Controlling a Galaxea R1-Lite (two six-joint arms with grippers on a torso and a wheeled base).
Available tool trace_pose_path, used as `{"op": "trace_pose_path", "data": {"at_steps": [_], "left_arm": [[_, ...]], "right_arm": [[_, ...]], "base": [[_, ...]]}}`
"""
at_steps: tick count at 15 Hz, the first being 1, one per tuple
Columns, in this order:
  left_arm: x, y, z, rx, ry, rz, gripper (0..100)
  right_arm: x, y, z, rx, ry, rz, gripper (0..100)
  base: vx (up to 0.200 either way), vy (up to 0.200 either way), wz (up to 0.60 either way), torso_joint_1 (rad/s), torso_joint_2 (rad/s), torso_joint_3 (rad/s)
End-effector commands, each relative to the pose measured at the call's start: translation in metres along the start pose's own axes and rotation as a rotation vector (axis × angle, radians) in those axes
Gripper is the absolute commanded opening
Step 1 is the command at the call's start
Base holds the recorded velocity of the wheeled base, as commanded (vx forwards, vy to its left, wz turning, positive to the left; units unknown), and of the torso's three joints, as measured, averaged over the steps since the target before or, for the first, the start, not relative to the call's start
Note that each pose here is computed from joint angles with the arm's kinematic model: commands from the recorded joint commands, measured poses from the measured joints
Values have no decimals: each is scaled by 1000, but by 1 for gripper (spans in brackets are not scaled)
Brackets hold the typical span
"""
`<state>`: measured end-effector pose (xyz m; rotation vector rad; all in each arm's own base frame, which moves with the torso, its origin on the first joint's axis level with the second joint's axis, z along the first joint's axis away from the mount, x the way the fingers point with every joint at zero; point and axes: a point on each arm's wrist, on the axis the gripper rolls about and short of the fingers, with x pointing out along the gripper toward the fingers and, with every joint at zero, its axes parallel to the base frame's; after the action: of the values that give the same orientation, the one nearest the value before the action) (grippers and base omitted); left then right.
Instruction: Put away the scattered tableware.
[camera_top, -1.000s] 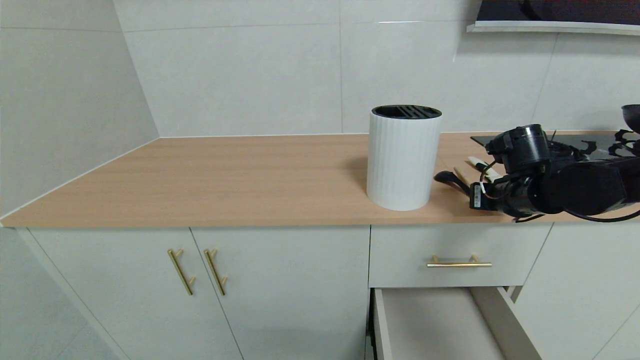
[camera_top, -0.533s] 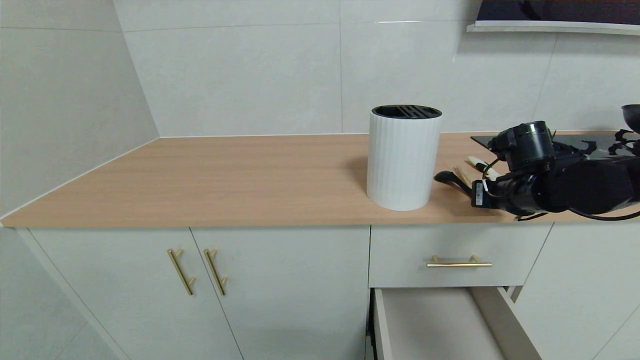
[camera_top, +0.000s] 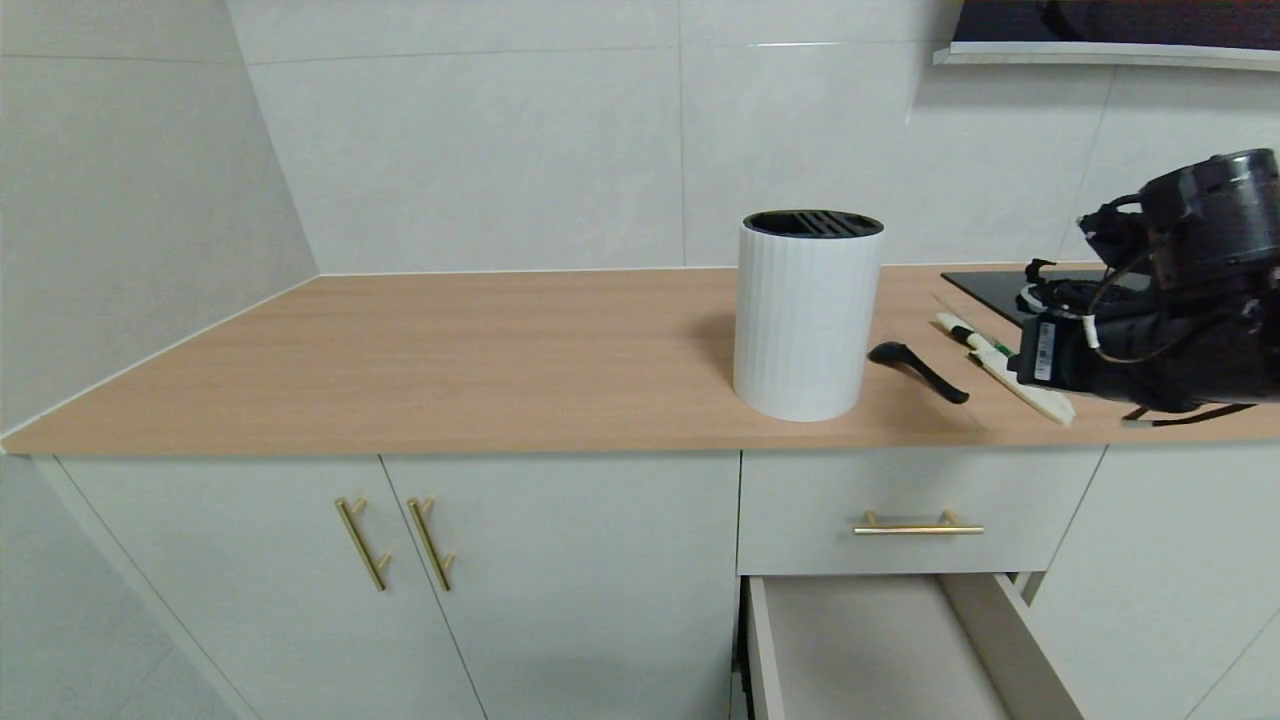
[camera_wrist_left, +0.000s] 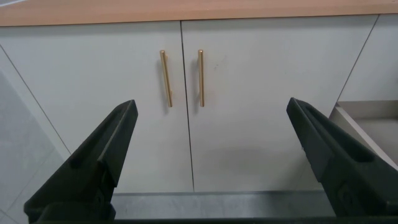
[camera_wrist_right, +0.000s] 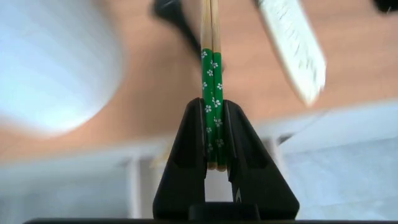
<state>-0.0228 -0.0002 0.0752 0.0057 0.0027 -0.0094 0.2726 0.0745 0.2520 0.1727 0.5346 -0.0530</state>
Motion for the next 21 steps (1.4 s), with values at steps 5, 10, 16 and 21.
{"op": "trace_pose_path", "data": {"at_steps": [5,10,16,21], "left_arm": [[0,0,0,0,0,0,100],[0,0,0,0,0,0,100],[0,0,0,0,0,0,100],[0,0,0,0,0,0,100]], "right_arm": [[-129,-30,-19,-24,104,240,0],[-142,-34,-33,-122,263,391,0],[-118,-30,-49,-191,391,470,0],[-107,-29,-56,-223,437,473,0]], "base": [[0,0,0,0,0,0],[0,0,0,0,0,0],[0,0,0,0,0,0],[0,0,0,0,0,0]]}}
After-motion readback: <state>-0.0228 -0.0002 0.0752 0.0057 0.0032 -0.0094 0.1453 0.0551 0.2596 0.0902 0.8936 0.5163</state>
